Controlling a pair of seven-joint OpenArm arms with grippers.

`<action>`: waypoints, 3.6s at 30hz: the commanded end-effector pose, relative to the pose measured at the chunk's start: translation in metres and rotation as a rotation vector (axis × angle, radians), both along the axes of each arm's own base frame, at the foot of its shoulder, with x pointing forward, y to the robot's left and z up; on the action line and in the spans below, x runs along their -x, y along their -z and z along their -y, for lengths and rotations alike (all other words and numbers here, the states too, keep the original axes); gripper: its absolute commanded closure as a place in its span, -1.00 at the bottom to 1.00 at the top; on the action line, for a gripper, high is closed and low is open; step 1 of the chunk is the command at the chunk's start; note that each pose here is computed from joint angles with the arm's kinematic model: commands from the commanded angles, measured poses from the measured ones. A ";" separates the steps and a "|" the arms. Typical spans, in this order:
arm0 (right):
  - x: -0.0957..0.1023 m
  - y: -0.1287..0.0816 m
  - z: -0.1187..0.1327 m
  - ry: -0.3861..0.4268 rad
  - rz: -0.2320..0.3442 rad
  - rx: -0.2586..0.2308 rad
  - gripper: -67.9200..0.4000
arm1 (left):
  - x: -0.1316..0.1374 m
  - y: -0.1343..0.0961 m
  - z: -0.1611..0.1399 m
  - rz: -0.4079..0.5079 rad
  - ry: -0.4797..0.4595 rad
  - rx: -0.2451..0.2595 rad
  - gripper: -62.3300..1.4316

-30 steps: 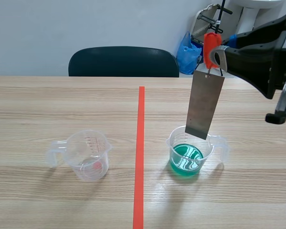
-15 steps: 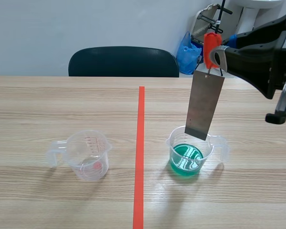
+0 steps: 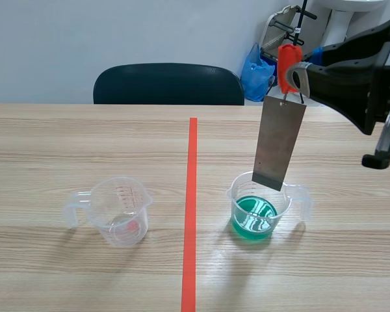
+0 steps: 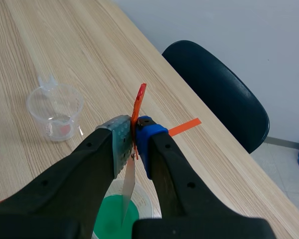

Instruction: Do the redox reaction experiment

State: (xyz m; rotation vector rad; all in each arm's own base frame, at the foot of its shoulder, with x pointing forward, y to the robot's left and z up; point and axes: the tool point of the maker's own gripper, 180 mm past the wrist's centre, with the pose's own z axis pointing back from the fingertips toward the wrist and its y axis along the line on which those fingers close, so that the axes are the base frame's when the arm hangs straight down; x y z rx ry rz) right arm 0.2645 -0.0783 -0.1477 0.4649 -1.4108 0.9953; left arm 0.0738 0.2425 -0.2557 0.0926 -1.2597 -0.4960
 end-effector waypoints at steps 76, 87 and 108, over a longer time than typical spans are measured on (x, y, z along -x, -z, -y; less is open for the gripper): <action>-0.002 -0.011 -0.001 -0.002 0.025 -0.035 0.97 | -0.004 -0.007 0.003 0.032 0.005 0.018 -0.97; -0.002 -0.012 -0.001 -0.003 0.027 -0.038 0.97 | -0.023 -0.009 0.014 0.033 0.110 0.077 -0.11; -0.002 -0.012 -0.001 -0.003 0.026 -0.038 0.97 | -0.154 -0.022 0.125 0.002 0.521 0.391 0.86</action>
